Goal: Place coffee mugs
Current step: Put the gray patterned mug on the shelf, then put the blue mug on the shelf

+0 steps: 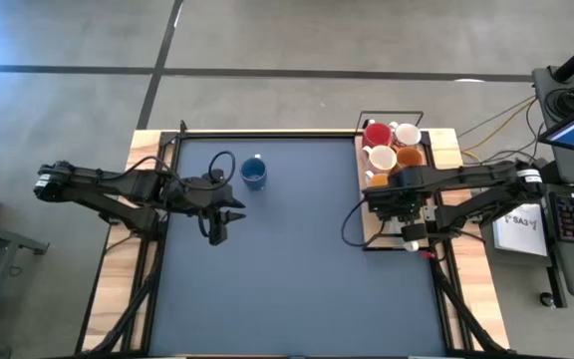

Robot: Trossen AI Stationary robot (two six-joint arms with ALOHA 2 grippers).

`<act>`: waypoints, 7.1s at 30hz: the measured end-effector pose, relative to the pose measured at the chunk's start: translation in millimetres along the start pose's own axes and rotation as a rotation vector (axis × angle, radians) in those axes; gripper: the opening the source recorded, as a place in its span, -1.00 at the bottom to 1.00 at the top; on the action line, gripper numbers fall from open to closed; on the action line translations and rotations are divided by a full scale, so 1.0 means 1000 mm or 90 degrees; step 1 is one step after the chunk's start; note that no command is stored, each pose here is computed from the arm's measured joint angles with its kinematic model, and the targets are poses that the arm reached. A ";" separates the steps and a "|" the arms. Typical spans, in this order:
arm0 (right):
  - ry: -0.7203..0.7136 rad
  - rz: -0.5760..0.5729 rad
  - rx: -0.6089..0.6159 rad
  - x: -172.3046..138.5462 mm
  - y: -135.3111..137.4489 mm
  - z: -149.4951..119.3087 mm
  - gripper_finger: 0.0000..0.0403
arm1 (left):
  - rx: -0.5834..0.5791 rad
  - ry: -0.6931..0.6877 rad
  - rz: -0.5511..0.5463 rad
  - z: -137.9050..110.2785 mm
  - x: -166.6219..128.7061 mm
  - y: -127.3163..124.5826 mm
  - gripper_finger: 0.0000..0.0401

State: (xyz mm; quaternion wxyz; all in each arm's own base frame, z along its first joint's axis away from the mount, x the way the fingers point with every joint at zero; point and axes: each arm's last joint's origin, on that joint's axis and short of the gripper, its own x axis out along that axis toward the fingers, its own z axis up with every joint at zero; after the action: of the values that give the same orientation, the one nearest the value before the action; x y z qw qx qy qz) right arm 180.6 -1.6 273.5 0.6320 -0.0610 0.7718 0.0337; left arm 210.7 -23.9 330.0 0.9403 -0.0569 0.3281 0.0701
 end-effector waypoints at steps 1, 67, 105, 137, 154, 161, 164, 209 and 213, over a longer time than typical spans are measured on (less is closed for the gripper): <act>-0.003 0.000 0.000 0.000 0.000 -0.001 -0.86 | 0.000 0.000 0.000 0.000 0.000 0.000 -0.49; -0.095 -0.010 0.339 -0.032 -0.002 -0.002 -0.87 | -0.001 -0.004 -0.001 0.001 0.000 0.000 -0.49; -0.038 0.140 0.887 0.000 0.003 0.010 -0.61 | 0.059 0.043 0.009 -0.007 0.000 0.002 -0.49; 0.024 0.117 0.822 0.003 0.005 0.001 -0.63 | 0.059 0.043 0.009 -0.007 0.000 0.002 -0.49; 0.017 0.133 0.828 -0.016 0.005 -0.004 -0.60 | 0.056 0.039 0.008 -0.006 0.000 0.002 -0.49; -0.078 0.108 0.816 -0.040 0.001 -0.003 -0.61 | 0.050 0.022 0.032 -0.004 0.003 0.001 -0.49; -0.129 0.094 0.788 -0.049 -0.001 -0.001 -0.63 | 0.039 0.019 0.073 -0.002 0.011 0.002 -0.49; -0.349 -0.071 0.517 -0.064 -0.013 0.018 -0.58 | 0.077 0.297 0.196 -0.028 0.154 0.123 -0.53; -0.351 -0.071 0.517 -0.065 -0.013 0.018 -0.61 | 0.054 0.284 0.155 -0.030 0.165 0.122 -0.74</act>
State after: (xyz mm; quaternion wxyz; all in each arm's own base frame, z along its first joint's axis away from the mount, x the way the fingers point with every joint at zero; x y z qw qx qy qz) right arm 212.8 -8.4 333.4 0.7864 0.1605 0.5220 -0.2888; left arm 299.4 107.3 196.0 0.8308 0.0087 0.5347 0.1543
